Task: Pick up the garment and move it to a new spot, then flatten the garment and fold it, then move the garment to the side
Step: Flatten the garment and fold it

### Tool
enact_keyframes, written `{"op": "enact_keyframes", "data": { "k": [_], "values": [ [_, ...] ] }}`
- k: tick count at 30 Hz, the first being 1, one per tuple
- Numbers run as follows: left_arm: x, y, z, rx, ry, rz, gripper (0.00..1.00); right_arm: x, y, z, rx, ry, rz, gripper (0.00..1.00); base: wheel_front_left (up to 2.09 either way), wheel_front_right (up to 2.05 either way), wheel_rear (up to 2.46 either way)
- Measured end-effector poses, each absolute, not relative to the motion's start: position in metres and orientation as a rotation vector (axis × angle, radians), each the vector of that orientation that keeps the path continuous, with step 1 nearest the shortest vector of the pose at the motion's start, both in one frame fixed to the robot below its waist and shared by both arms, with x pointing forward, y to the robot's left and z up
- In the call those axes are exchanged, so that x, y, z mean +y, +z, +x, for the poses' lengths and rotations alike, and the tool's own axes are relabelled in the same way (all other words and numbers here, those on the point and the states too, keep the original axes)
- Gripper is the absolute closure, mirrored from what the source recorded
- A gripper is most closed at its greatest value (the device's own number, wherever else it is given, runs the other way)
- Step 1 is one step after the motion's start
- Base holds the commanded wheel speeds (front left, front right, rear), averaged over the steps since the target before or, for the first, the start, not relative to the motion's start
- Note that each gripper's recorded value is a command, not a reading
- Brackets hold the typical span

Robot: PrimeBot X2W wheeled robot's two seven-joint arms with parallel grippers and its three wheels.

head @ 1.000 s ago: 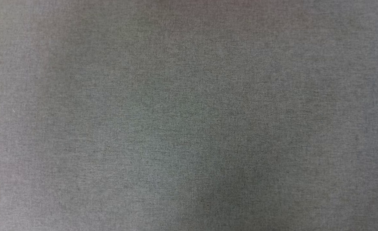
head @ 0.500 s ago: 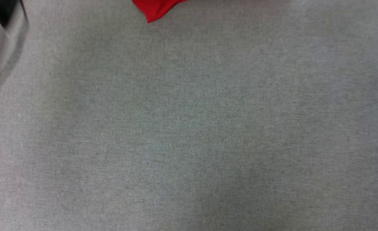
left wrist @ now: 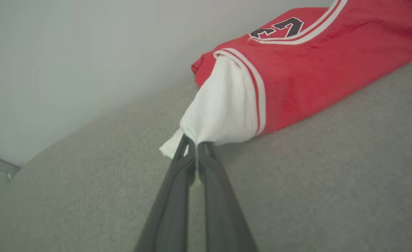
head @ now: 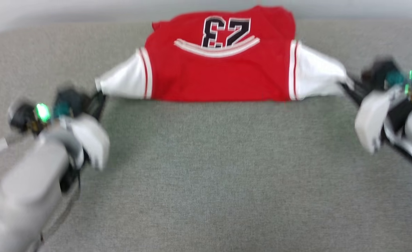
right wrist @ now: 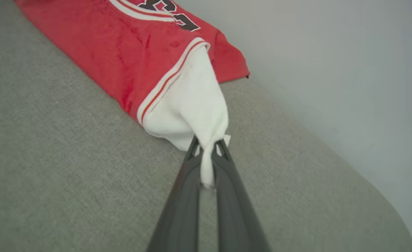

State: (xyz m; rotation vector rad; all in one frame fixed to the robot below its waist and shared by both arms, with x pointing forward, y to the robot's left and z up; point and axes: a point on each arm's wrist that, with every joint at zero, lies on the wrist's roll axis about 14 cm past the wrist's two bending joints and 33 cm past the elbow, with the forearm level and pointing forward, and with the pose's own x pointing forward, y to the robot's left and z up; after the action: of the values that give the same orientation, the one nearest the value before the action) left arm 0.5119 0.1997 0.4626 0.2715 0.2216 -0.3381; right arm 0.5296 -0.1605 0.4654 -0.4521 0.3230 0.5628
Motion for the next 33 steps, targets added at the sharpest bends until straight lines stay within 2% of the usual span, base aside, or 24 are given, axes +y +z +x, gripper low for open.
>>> {"op": "enact_keyframes", "data": {
  "k": [13, 15, 23, 28, 33],
  "values": [
    [0.216, 0.406, 0.371, 0.450, -0.309, 0.237, 1.00, -0.215, 0.428, 0.406, 0.510, 0.495, -0.334, 1.00, 0.00, 0.00, 0.00],
    [0.218, 0.401, 0.345, 0.483, -0.296, 0.214, 1.00, -0.224, 0.417, 0.374, 0.561, 0.482, -0.304, 1.00, 0.00, 0.00, 0.00],
    [0.233, 0.390, 0.284, 0.563, -0.229, 0.176, 1.00, -0.236, 0.395, 0.294, 0.694, 0.471, -0.205, 1.00, 0.00, 0.00, 0.00],
    [0.236, 0.383, 0.257, 0.614, -0.205, 0.167, 1.00, -0.244, 0.386, 0.262, 0.783, 0.459, -0.179, 1.00, 0.00, 0.00, 0.00],
    [0.227, 0.384, 0.251, 0.620, -0.200, 0.136, 1.00, -0.243, 0.384, 0.257, 0.808, 0.445, -0.168, 1.00, 0.00, 0.00, 0.00]
  ]
}}
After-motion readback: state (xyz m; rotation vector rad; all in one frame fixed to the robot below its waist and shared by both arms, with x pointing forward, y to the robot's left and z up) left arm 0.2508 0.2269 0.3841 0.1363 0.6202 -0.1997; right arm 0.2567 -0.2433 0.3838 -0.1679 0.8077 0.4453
